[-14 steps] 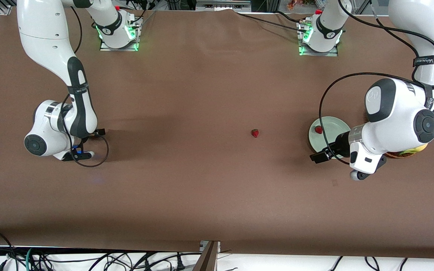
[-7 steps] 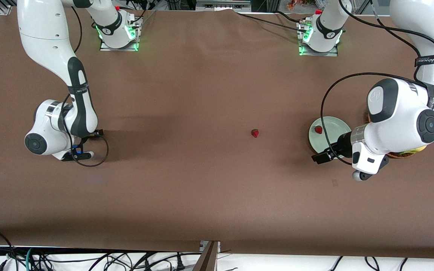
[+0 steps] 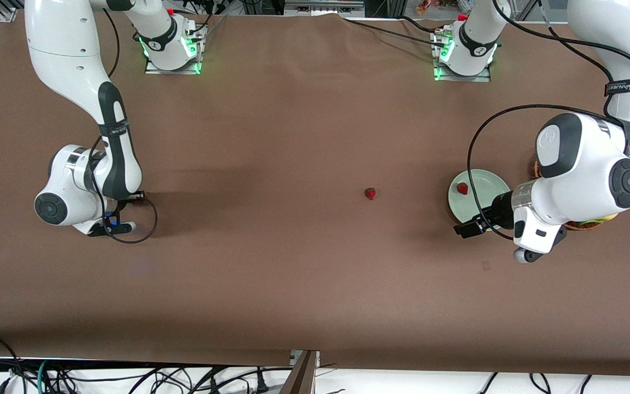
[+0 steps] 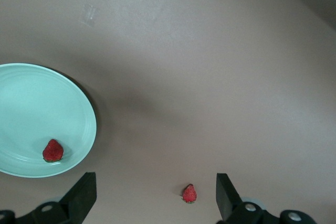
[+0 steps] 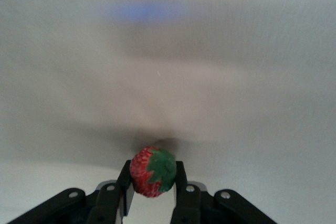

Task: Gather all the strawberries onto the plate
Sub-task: 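Grasp the mid-table strawberry with the left gripper while the right gripper lifts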

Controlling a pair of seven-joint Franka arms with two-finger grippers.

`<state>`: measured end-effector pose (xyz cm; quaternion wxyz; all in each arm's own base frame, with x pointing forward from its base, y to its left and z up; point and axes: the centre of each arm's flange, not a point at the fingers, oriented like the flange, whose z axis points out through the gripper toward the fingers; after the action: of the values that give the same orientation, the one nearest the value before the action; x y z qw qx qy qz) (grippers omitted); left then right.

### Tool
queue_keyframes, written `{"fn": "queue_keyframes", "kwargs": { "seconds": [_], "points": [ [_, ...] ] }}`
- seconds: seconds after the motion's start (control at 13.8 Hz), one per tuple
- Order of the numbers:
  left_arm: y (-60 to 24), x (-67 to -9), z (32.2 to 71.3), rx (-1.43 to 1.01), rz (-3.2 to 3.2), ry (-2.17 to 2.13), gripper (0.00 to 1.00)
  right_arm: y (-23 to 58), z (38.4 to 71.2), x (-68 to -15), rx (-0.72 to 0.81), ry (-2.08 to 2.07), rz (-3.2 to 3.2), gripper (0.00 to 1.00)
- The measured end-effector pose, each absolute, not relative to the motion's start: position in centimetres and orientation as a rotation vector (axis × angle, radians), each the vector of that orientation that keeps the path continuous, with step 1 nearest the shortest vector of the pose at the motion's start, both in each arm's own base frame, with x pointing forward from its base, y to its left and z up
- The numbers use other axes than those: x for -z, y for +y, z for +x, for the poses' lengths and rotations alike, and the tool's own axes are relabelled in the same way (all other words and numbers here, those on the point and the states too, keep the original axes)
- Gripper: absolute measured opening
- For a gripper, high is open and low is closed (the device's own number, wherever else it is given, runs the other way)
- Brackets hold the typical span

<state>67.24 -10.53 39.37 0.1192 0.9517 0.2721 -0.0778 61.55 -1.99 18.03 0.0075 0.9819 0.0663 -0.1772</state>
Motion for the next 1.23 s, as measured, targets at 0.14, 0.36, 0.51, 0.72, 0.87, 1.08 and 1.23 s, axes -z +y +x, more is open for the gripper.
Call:
{"fn": "queue_keyframes", "kwargs": {
  "seconds": [0.14, 0.36, 0.51, 0.72, 0.87, 1.08, 1.23],
  "points": [
    [-10.5, -39.3, 67.2, 0.231, 2.783, 0.795, 1.00, -0.7, 63.4, -20.1, 0.468, 0.231, 3.089, 0.33],
    [-11.7, -38.7, 66.8, 0.273, 2.793, 0.772, 1.00, 2.2, 65.4, -22.3, 0.367, 0.156, 3.139, 0.33],
    [-15.2, -36.1, 65.9, 0.348, 2.817, 0.738, 1.00, 5.4, 65.8, -22.7, 0.339, 0.063, 3.156, 0.33],
    [-20.8, -32.3, 64.4, 0.442, 2.855, 0.670, 1.00, 10.6, 66.1, -22.4, 0.320, -0.100, 3.195, 0.33],
    [-25.0, -29.5, 62.7, 0.456, 2.891, 0.646, 1.00, 13.6, 66.2, -22.3, 0.313, -0.185, 3.219, 0.33],
    [-31.1, -23.5, 58.4, 0.337, 2.938, 0.648, 1.00, 18.1, 66.3, -22.4, 0.293, -0.292, 3.229, 0.33],
    [-33.5, -20.2, 55.3, 0.303, 2.960, 0.613, 0.96, 20.2, 66.3, -22.4, 0.260, -0.354, 3.240, 0.33]
  ]
}}
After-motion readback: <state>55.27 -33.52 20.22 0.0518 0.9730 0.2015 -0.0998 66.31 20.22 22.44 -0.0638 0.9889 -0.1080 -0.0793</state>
